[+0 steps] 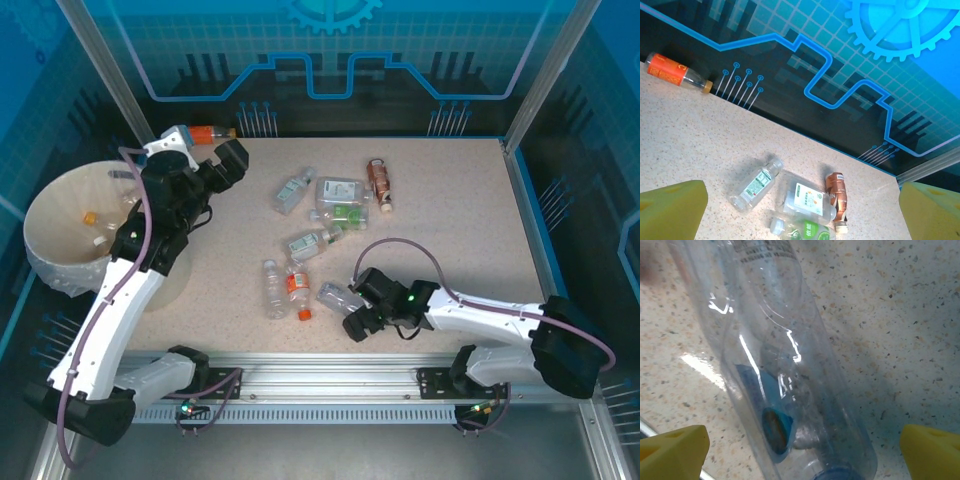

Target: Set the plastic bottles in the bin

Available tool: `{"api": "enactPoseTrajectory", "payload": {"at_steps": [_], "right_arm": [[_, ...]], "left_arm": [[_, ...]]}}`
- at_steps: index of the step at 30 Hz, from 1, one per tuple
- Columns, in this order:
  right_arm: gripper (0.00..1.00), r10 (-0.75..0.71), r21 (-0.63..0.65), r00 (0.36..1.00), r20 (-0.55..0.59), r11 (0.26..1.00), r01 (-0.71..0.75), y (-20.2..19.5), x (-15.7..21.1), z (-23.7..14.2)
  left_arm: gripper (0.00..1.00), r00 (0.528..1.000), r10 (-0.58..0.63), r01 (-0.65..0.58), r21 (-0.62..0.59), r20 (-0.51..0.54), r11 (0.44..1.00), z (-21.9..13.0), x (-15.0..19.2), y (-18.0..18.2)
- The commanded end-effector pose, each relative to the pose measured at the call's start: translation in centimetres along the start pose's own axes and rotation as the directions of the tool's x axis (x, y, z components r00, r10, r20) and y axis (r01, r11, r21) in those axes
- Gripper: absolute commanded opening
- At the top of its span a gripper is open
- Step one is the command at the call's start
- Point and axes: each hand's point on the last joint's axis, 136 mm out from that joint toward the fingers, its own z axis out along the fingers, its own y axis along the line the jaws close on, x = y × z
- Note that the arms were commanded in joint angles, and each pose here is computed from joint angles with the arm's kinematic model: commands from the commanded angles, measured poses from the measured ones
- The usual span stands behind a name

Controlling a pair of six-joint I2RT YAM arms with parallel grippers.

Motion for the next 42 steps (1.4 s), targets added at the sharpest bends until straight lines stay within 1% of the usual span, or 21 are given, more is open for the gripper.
{"api": "enactPoseTrajectory", "payload": {"at_steps": [1, 3, 5, 6, 10, 15, 20, 26, 29, 32, 35, 39, 42], "right_arm": [[0.97, -0.004, 0.055, 1.000, -0.003, 0.998, 0.004, -0.7, 0.6, 1.1], [0.96, -0.013, 0.060, 1.000, -0.017, 0.998, 0.014, -0.8, 0.9, 1.4], [0.93, -0.009, 0.078, 1.000, -0.015, 0.997, 0.011, -1.1, 0.9, 1.6], [0.90, -0.009, 0.077, 1.000, -0.008, 0.997, 0.009, -1.1, 0.9, 1.7], [0.85, 0.006, 0.072, 1.000, 0.013, 0.997, -0.007, -1.1, 0.7, 2.0], [0.75, 0.022, 0.096, 0.999, 0.025, 0.995, -0.024, -1.5, 0.5, 2.0], [0.71, 0.042, 0.113, 0.999, 0.023, 0.993, -0.045, -2.3, 1.3, 2.2], [0.74, 0.065, 0.100, 0.998, 0.007, 0.993, -0.065, -2.3, 2.1, 2.4], [0.67, 0.082, 0.116, 0.997, 0.014, 0.990, -0.083, -2.7, 2.1, 2.2], [0.61, 0.108, 0.126, 0.993, 0.053, 0.986, -0.114, -3.1, 1.5, 1.6], [0.58, 0.186, 0.107, 0.976, 0.116, 0.974, -0.199, -3.7, 0.4, 0.4], [0.53, 0.315, 0.001, 0.914, 0.255, 0.945, -0.326, -4.6, -2.0, -1.7], [0.51, 0.386, -0.084, 0.855, 0.345, 0.921, -0.381, -5.5, -3.7, -3.4]], "left_arm": [[0.99, 0.999, -0.043, 0.043, -0.003, -0.004, 0.999, 0.0, 0.0, -0.2], [0.99, 0.999, -0.047, 0.047, -0.032, -0.009, 0.998, 0.1, 0.1, 0.3], [0.99, 0.998, -0.061, 0.060, -0.034, -0.021, 0.998, 0.3, 0.5, 0.4], [0.99, 0.997, -0.071, 0.070, -0.013, -0.032, 0.997, 0.5, 0.9, 0.1], [0.99, 0.996, -0.073, 0.075, 0.042, -0.055, 0.996, 1.2, 2.2, -0.6], [0.99, 0.995, -0.053, 0.059, 0.065, -0.083, 0.996, 1.8, 3.0, -1.0], [0.99, 0.996, -0.044, 0.053, 0.119, -0.076, 0.992, 2.1, 3.2, -1.8], [0.99, 0.997, -0.029, 0.043, 0.184, -0.077, 0.982, 2.5, 3.9, -2.5], [0.99, 0.996, -0.019, 0.037, 0.217, -0.082, 0.976, 2.7, 4.3, -3.0], [0.99, 0.996, -0.009, 0.029, 0.237, -0.087, 0.971, 3.0, 4.6, -3.4], [0.99, 0.994, 0.000, 0.027, 0.244, -0.110, 0.969, 3.2, 5.0, -3.7], [0.99, 0.991, -0.007, 0.036, 0.220, -0.134, 0.975, 3.8, 5.4, -3.5], [0.99, 0.989, -0.002, 0.034, 0.216, -0.148, 0.976, 3.9, 5.9, -3.5]]}}
